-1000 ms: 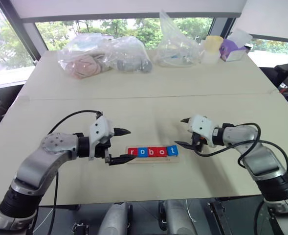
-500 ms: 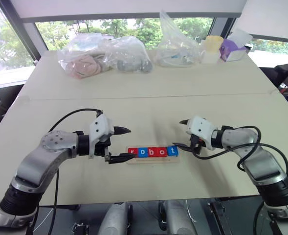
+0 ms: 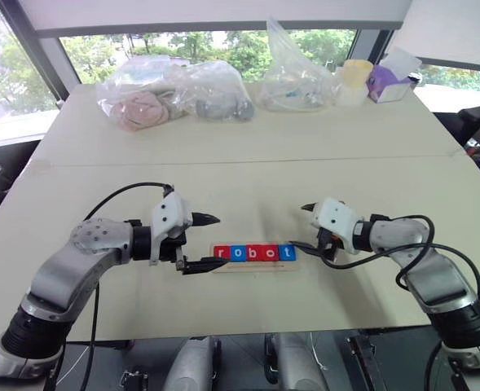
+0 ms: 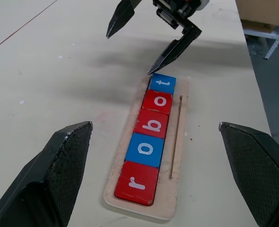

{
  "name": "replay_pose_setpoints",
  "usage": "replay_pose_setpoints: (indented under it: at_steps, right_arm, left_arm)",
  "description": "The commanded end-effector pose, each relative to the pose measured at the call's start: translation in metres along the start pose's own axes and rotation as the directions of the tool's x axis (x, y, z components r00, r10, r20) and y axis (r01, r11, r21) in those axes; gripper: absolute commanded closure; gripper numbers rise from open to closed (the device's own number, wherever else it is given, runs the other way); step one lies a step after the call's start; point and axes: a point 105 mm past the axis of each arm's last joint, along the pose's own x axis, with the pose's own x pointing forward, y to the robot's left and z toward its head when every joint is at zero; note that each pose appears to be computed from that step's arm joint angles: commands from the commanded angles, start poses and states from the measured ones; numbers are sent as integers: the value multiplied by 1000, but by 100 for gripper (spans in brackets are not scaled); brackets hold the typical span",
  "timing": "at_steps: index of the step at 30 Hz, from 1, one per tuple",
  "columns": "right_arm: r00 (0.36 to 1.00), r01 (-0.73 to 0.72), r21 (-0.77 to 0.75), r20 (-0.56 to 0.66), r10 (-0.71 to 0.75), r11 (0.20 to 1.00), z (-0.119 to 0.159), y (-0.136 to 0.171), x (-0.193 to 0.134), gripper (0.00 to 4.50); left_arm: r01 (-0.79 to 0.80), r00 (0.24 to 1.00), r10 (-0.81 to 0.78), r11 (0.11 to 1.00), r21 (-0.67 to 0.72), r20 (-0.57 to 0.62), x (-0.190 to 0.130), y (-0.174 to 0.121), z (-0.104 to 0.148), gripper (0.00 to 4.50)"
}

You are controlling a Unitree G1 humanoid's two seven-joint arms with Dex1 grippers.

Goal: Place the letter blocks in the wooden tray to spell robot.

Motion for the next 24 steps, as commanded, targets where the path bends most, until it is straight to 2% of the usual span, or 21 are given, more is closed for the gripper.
replay_pose_setpoints:
  at_steps: [1, 5, 9, 13, 17, 21, 24]
  right_arm:
    - [998, 28, -22, 51, -27, 999, 15, -3, -2, 9]
    - [996, 65, -7, 55, -64, 998, 17, -14, -8, 9]
    - [997, 63, 74, 50, -67, 995, 17, -20, -28, 9]
    - [999, -23, 155, 30, 18, 988, 15, -7, -48, 9]
    - [984, -179, 296, 45, 173, 938, 20, 18, -78, 9]
    - [976, -217, 334, 79, 202, 917, 31, 25, -90, 9]
    - [974, -228, 334, 78, 214, 915, 34, 28, -87, 9]
  left_arm:
    - [0, 1000, -1, 999, 35, 18, -1, -1, 7, 0]
    - [2, 1000, -3, 999, 32, 16, -2, -2, 7, 0]
    - [-7, 1000, 7, 1000, 18, 25, -4, -1, 9, 0]
    - [-21, 1000, 21, 1000, 2, 10, -9, 0, 6, 0]
    - [-61, 998, 61, 998, -19, -15, -19, 2, 1, 0]
    - [-96, 995, 95, 994, -45, -35, -30, 1, -1, 0]
    - [-118, 992, 115, 990, -73, -43, -38, 3, -3, 0]
